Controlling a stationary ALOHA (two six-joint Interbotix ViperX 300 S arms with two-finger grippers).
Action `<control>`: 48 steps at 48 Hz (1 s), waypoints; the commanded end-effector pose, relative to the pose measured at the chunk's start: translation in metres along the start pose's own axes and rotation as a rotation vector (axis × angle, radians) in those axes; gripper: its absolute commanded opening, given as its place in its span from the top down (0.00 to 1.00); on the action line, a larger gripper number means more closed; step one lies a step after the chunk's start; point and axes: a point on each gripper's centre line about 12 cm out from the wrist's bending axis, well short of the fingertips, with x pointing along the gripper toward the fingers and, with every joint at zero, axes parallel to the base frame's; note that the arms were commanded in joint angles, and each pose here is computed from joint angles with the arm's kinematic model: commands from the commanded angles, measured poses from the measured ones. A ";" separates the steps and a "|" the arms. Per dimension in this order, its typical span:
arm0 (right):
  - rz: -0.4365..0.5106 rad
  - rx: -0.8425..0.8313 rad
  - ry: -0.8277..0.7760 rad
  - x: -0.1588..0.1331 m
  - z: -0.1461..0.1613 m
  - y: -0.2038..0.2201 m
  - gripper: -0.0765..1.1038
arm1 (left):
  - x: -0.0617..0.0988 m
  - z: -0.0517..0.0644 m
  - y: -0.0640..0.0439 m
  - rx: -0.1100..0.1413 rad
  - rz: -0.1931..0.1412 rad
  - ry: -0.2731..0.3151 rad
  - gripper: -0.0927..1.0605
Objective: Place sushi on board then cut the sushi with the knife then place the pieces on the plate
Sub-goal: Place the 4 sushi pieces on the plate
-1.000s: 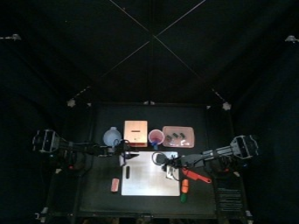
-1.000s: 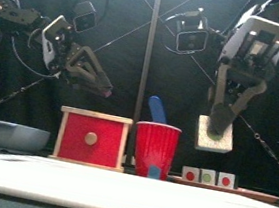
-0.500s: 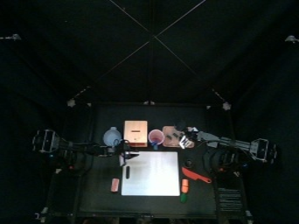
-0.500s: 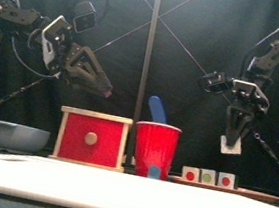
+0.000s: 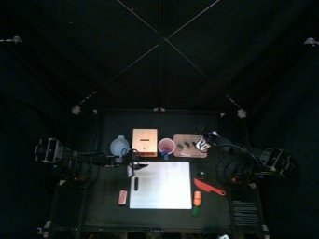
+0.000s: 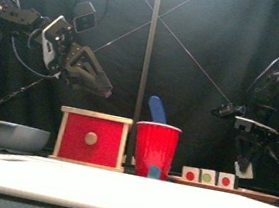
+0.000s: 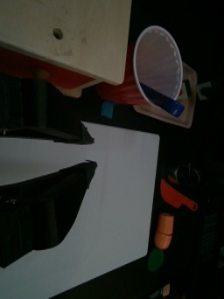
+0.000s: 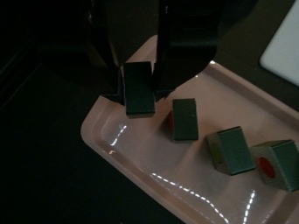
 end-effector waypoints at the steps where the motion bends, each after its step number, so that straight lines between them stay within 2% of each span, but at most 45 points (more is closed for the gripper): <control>1: 0.010 0.003 -0.016 0.004 0.003 0.000 0.39 | 0.001 0.008 0.000 -0.002 0.001 -0.025 0.34; 19: 0.011 0.002 -0.009 0.012 0.004 0.000 0.26 | 0.001 0.007 0.000 -0.001 -0.001 -0.023 0.34; 25: 0.010 0.006 -0.017 0.007 0.007 0.000 0.25 | 0.001 0.008 -0.001 0.001 -0.002 -0.026 0.34; 36: 0.023 -0.019 -0.082 -0.021 0.019 0.007 0.25 | 0.000 0.009 -0.001 0.000 -0.002 -0.031 0.34; 48: 0.134 -0.143 -0.265 -0.064 0.025 0.039 0.25 | -0.002 0.010 -0.003 0.003 -0.009 -0.036 0.34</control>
